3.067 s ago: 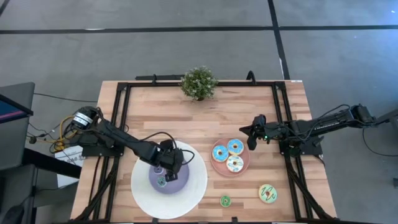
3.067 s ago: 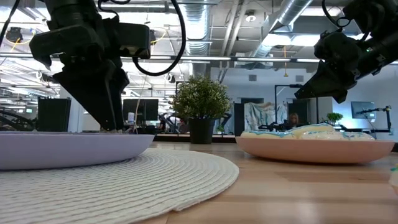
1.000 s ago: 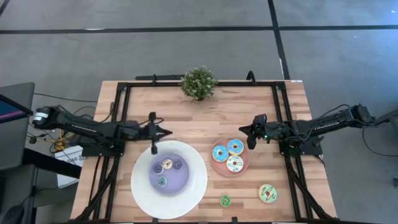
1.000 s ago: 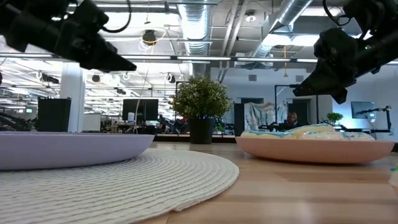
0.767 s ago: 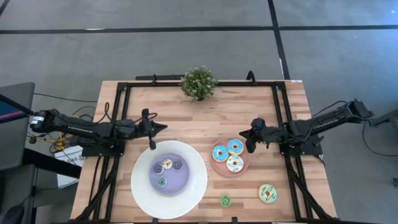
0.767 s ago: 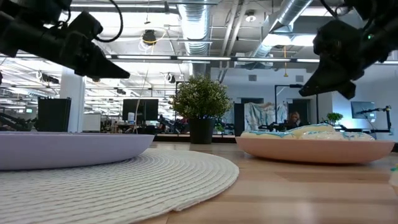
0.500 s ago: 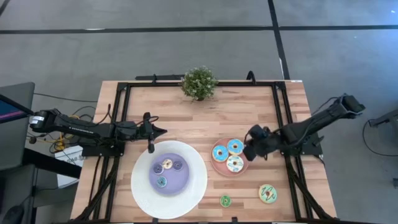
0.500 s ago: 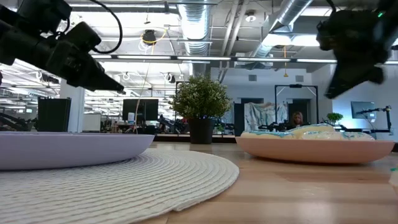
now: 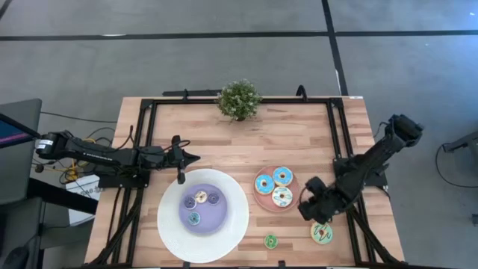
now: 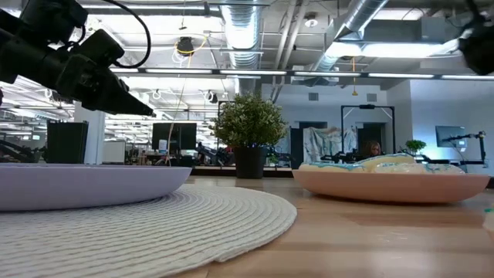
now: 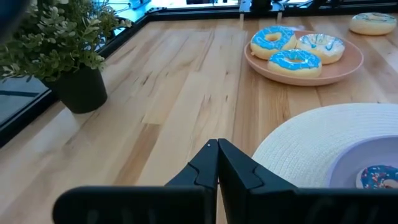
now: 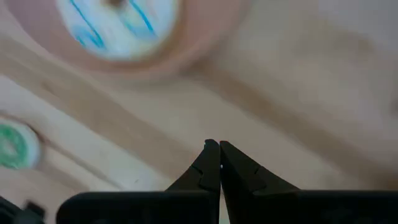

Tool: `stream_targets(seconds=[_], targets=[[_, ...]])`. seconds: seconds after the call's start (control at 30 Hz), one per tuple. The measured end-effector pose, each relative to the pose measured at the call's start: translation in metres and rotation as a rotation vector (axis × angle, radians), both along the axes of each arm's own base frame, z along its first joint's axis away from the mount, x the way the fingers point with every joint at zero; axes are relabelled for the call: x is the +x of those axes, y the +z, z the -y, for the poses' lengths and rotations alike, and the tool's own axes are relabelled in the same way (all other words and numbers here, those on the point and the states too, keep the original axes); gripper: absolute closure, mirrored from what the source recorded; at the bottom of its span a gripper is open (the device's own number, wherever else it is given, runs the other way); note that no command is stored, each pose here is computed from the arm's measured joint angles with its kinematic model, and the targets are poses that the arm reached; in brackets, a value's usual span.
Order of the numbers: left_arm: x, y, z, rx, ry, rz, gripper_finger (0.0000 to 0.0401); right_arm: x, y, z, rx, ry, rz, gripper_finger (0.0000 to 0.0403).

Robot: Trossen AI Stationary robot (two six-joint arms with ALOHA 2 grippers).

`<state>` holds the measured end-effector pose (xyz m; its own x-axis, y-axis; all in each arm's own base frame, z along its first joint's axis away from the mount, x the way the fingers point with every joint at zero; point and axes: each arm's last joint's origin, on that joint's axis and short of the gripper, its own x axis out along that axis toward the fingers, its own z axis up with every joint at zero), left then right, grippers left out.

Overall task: Pick & Place donuts
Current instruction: Put the big light green donut on the pink plate

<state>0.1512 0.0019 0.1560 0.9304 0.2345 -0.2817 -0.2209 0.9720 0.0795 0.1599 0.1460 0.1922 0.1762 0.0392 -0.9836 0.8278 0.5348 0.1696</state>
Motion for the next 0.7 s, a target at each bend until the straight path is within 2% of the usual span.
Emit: stream_targets(seconds=[0.1, 0.27, 0.47, 0.7], targets=[[0.0, 0.0, 0.0, 0.003, 0.0, -0.001, 0.0401, -0.008, -0.001, -0.009, 0.053, -0.019, -0.056, 0.0403], [0.0, 0.0, -0.001, 0.016, 0.032, 0.0, 0.0401, -0.018, 0.006, -0.022, 0.108, -0.031, -0.063, 0.0386], [0.0, 0.0, -0.001, 0.04, 0.044, -0.005, 0.0401, -0.029, 0.01, -0.034, 0.133, -0.059, -0.079, 0.0322], [-0.001, 0.0, -0.002, 0.053, 0.067, -0.006, 0.0401, -0.036, -0.006, -0.049, 0.105, -0.026, -0.164, 0.0237]])
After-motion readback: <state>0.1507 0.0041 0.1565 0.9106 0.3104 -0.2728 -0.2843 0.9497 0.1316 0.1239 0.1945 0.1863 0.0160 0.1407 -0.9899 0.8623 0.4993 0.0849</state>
